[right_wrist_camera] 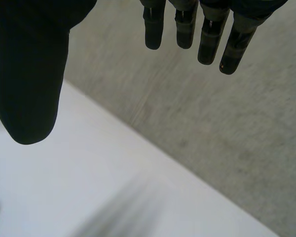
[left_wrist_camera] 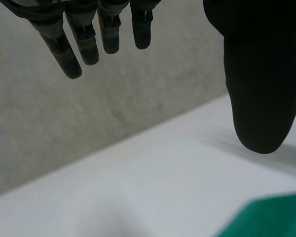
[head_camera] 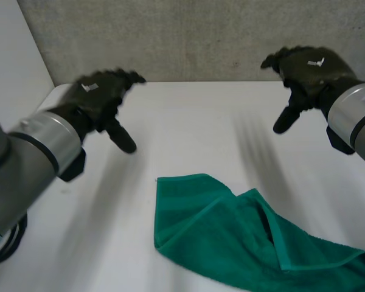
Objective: Fold the towel.
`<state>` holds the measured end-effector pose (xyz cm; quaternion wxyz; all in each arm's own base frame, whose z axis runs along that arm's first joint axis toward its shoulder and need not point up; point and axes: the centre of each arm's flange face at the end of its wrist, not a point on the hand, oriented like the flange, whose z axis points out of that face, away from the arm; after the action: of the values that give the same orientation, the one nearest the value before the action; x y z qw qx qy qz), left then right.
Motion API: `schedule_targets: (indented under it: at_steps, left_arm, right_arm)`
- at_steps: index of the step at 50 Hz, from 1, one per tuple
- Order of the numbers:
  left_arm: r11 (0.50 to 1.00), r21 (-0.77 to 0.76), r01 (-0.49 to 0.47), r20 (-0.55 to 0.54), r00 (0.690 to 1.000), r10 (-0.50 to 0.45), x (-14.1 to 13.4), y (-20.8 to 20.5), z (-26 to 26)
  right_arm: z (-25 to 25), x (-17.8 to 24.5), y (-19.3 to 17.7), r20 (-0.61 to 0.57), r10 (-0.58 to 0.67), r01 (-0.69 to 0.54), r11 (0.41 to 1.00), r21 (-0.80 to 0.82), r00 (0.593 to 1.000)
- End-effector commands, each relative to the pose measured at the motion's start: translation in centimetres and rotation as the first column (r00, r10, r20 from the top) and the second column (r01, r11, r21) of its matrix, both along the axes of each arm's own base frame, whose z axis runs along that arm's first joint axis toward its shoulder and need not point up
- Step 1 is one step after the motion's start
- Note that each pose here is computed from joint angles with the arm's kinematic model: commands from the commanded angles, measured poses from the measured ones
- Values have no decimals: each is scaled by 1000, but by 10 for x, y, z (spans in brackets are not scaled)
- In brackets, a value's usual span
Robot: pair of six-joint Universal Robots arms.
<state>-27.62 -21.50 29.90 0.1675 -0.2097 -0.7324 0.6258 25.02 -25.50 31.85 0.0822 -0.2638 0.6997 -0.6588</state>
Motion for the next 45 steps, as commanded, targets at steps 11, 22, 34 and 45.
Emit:
schedule_targets:
  at_steps: [11, 22, 34, 45]
  left_arm:
    - [929, 366, 55, 249, 956, -155, -15, 60, -131]
    - [919, 386, 85, 277, 939, -203, -27, 80, -167]
    - [976, 196, 90, 198, 972, -129, -46, 60, -160]
    - [982, -183, 50, 119, 993, -29, -75, -4, -66]
  right_arm:
    - [-101, 10, 32, -260, 167, -55, 919, 390, 951]
    - [-151, 13, 23, -245, 116, 0, 904, 427, 963]
    - [-142, 14, 3, -268, 67, 33, 935, 354, 961]
    - [-5, 33, -45, -30, -34, 30, 991, -127, 999]
